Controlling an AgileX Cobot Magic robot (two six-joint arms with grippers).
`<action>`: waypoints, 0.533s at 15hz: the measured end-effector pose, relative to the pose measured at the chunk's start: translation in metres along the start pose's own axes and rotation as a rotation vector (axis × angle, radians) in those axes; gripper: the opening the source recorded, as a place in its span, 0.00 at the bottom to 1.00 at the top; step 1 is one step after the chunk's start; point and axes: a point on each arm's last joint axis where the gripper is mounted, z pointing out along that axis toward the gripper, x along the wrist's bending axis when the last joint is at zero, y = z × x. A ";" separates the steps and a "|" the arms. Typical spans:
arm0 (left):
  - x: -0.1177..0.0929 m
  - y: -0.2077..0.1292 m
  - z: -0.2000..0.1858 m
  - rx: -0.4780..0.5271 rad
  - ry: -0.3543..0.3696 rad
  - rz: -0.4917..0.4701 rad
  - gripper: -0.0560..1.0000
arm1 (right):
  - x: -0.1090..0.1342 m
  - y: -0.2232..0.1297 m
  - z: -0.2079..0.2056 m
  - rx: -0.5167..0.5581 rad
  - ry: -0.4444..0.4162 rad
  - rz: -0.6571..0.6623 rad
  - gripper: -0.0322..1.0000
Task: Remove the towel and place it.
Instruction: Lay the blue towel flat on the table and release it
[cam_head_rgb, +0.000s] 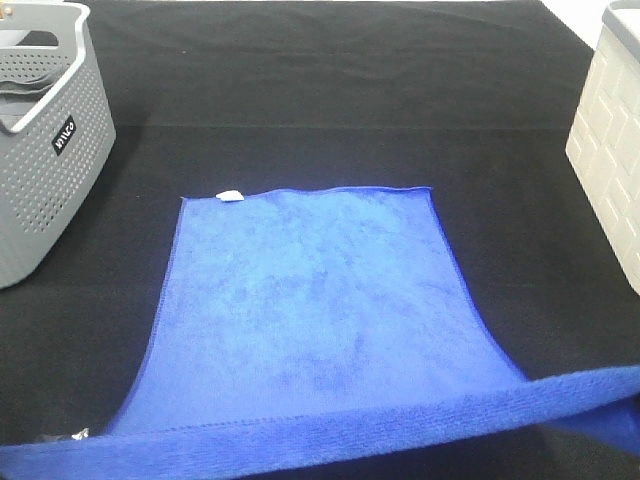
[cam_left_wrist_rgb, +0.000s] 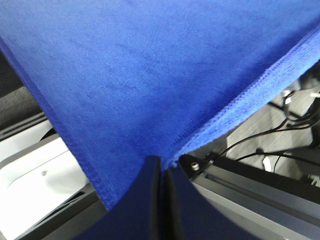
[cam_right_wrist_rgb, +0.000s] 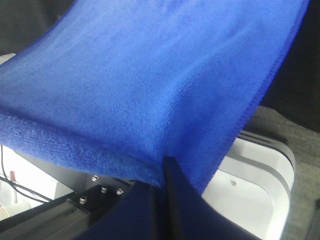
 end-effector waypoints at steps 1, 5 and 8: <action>0.005 0.012 0.014 0.051 0.028 0.001 0.05 | -0.006 0.001 0.010 0.045 -0.030 0.011 0.03; 0.017 0.034 0.043 0.133 0.077 0.003 0.05 | -0.016 0.005 0.025 0.121 -0.075 0.010 0.03; 0.028 0.047 0.068 0.223 0.089 0.008 0.05 | -0.023 0.013 0.036 0.190 -0.110 -0.002 0.03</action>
